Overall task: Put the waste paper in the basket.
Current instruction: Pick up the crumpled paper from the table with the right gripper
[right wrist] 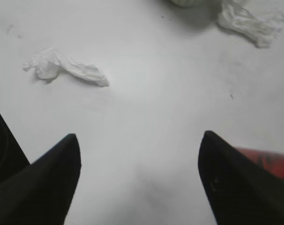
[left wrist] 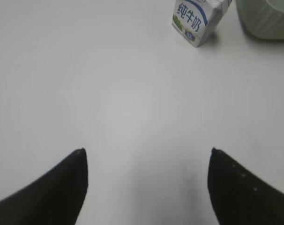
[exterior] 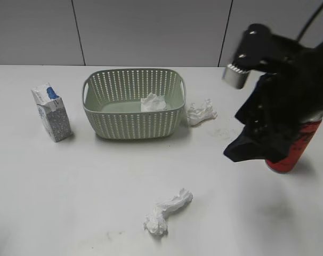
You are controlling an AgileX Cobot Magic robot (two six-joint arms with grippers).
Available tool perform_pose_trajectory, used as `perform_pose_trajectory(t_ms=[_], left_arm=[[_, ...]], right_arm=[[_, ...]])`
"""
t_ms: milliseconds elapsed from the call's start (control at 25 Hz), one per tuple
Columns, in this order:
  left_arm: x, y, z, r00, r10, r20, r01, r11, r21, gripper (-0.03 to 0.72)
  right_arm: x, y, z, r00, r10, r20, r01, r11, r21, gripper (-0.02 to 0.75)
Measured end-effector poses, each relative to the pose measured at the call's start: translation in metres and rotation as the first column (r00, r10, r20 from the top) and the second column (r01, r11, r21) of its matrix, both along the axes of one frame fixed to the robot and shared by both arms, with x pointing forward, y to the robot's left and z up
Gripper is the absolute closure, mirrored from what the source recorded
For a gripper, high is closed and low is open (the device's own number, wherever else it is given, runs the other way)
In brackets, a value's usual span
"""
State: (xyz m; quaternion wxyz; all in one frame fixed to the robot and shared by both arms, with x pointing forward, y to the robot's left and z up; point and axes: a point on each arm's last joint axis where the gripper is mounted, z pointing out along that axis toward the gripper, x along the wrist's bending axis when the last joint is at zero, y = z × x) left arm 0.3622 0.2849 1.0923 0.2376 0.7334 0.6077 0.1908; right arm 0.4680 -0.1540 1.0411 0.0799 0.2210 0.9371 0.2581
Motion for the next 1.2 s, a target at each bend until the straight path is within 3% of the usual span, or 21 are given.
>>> perform_pose_trajectory(t_ms=[280, 600, 1200], left_arm=[[-0.075, 0.006, -0.025, 0.981, -0.001, 0.192, 0.005, 1.000, -0.023, 0.100], [-0.128, 0.006, -0.034, 0.886, 0.003, 0.463, 0.041, 0.995, -0.086, 0.100], [-0.130, 0.006, -0.036, 0.872, 0.006, 0.490, 0.046, 0.995, -0.094, 0.100]], right_arm=[[0.009, 0.069, -0.039, 0.963, 0.268, -0.006, -0.265, 0.948, -0.176, 0.150], [0.003, 0.122, -0.081, 0.911, 0.410, -0.047, -0.408, 0.880, -0.241, 0.153], [0.005, 0.130, -0.142, 0.825, 0.551, -0.127, -0.544, 0.712, -0.445, 0.218]])
